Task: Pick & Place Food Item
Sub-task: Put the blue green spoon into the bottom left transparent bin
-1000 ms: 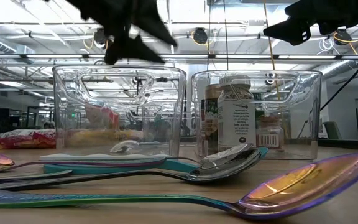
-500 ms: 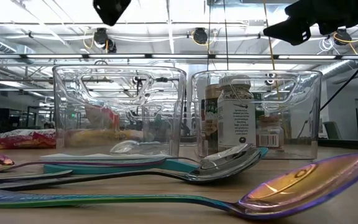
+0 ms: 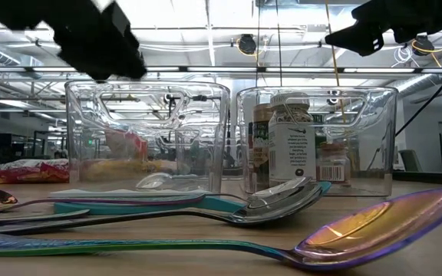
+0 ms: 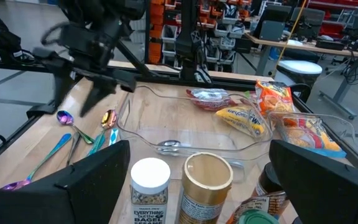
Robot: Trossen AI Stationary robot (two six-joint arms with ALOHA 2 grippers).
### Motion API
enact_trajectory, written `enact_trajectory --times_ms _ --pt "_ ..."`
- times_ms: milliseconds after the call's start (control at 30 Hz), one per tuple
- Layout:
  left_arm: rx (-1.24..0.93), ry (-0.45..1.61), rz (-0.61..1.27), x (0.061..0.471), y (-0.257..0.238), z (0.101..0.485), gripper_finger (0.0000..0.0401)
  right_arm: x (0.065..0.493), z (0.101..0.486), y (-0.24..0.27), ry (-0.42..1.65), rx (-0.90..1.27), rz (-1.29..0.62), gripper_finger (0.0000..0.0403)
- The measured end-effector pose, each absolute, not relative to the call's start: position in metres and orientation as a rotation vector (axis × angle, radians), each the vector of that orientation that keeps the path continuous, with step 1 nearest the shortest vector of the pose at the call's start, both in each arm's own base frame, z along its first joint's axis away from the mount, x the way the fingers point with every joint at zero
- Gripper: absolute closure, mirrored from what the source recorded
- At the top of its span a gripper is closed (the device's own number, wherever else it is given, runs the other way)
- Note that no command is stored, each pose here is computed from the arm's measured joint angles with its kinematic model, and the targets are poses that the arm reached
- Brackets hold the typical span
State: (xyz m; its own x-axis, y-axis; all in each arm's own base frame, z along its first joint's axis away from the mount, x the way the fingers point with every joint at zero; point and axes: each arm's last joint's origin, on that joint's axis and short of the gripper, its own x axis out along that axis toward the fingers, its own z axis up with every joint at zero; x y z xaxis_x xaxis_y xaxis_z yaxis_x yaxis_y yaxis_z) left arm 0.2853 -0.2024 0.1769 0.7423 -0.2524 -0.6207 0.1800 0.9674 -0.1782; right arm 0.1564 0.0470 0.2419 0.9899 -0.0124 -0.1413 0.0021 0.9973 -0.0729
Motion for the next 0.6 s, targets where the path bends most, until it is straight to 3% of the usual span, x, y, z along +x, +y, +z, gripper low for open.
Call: enact_trajectory --times_ms 233,600 --pt "-0.074 0.779 -0.171 0.281 -0.205 0.178 0.0178 0.156 0.242 0.047 0.142 -0.073 -0.007 0.0023" --pt "0.077 0.701 -0.141 0.293 -0.206 0.200 0.0178 0.156 0.242 0.047 0.143 -0.073 -0.007 0.0023"
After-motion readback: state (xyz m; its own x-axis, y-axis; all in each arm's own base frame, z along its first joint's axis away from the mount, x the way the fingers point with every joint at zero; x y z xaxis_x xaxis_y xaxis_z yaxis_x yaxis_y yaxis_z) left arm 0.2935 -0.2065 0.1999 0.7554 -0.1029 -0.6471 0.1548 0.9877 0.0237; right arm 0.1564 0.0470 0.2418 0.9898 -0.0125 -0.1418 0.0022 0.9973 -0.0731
